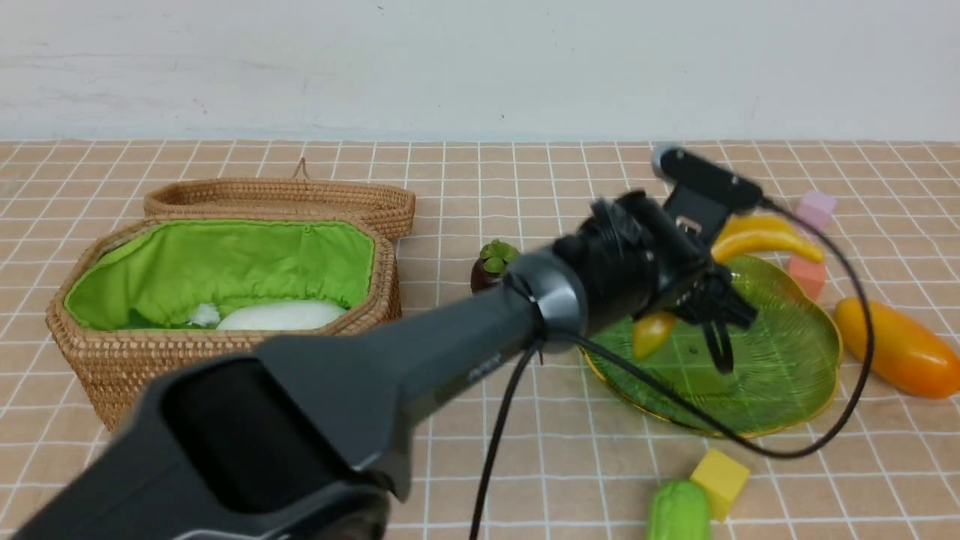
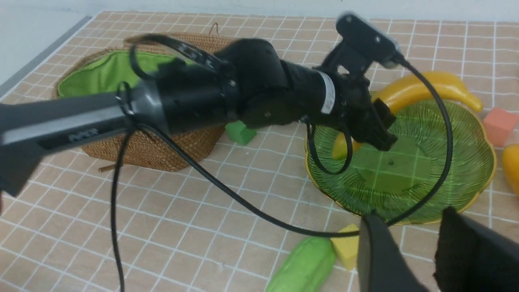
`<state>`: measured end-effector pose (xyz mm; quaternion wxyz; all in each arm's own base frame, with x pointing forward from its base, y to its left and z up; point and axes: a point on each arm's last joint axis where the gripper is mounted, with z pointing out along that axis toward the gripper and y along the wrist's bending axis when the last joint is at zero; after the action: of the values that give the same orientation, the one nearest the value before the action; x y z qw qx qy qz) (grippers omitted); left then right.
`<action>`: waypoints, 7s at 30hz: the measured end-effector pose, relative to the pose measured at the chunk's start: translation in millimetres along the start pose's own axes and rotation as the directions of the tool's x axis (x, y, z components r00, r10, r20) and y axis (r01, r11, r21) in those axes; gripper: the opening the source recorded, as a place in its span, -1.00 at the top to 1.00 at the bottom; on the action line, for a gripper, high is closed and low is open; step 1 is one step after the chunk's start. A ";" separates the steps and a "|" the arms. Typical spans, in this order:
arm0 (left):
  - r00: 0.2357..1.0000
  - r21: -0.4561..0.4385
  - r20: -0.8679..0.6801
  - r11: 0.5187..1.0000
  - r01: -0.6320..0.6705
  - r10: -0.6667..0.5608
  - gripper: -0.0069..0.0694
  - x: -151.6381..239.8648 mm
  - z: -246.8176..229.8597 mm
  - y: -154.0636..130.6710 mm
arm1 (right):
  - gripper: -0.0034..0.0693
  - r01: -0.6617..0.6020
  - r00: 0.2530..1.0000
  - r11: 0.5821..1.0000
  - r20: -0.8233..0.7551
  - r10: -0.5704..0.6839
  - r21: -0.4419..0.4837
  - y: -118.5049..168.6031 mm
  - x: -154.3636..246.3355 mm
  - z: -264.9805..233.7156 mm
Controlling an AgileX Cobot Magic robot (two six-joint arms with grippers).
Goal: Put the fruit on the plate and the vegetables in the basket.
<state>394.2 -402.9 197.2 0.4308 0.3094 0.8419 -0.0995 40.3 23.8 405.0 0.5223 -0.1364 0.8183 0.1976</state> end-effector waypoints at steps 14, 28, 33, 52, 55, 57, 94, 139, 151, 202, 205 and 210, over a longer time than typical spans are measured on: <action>0.989 -0.078 -0.102 0.992 0.100 -0.107 -0.60 -47.0 -92.2 26.5 | 0.25 -0.026 0.999 1.000 -0.025 0.026 0.005 -0.4 2.3 0.0; 0.972 -0.163 -0.235 0.985 -0.063 0.024 0.85 -77.1 -217.8 70.9 | 0.25 -0.081 0.984 0.996 -0.164 0.075 -0.031 6.0 3.5 21.6; 0.945 0.038 -0.326 0.999 0.004 0.009 0.85 -58.2 -182.1 116.5 | 0.25 -0.103 0.977 0.993 -0.192 0.091 -0.054 9.1 3.2 26.8; 0.929 0.195 -0.184 0.938 -0.286 0.321 -0.79 3.4 -45.8 182.9 | 0.25 -0.080 0.979 0.993 -0.197 0.061 -0.086 11.6 3.3 27.0; 0.924 0.192 -0.178 0.933 -0.306 0.340 -0.82 9.7 -34.8 183.3 | 0.25 -0.082 0.978 0.993 -0.197 0.063 -0.088 11.9 3.4 27.0; 0.918 0.182 -0.163 0.925 -0.332 0.362 -0.81 12.9 -27.5 183.9 | 0.25 -0.086 0.978 0.992 -0.198 0.066 -0.093 12.3 3.4 26.9; 0.968 0.264 0.115 0.932 -0.247 0.224 -0.62 -57.2 -84.3 119.6 | 0.25 -0.002 0.983 0.993 -0.184 0.024 0.122 -8.3 2.9 26.9; 0.990 0.162 -0.139 0.987 0.022 0.001 0.85 -91.2 -268.6 89.0 | 0.26 -0.081 0.819 0.991 -0.560 0.127 0.106 2.7 14.4 104.8; 0.973 -0.018 -0.170 0.987 0.157 -0.158 0.85 24.7 -395.8 104.7 | 0.22 -0.226 0.639 0.968 -0.734 0.230 0.107 17.8 37.5 197.4; 0.940 0.064 0.294 0.985 0.159 -0.171 0.85 215.5 -490.3 95.0 | -0.33 0.388 0.867 0.729 -0.044 -0.496 -0.564 145.2 -82.1 403.4; 0.940 0.066 0.294 0.985 0.162 -0.174 0.85 215.5 -490.3 95.0 | -0.36 0.446 0.847 0.683 0.025 -0.531 -0.579 151.6 -74.8 432.8; 0.938 0.068 0.293 0.983 0.169 -0.182 0.85 215.5 -490.3 95.0 | -0.90 0.492 0.825 0.668 0.052 -0.563 -0.558 152.1 -51.3 479.5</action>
<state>32.0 -21.4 335.7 0.5357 0.2234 0.7892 -0.2008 380.4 382.6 298.7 0.4430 -0.5231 0.6819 0.2550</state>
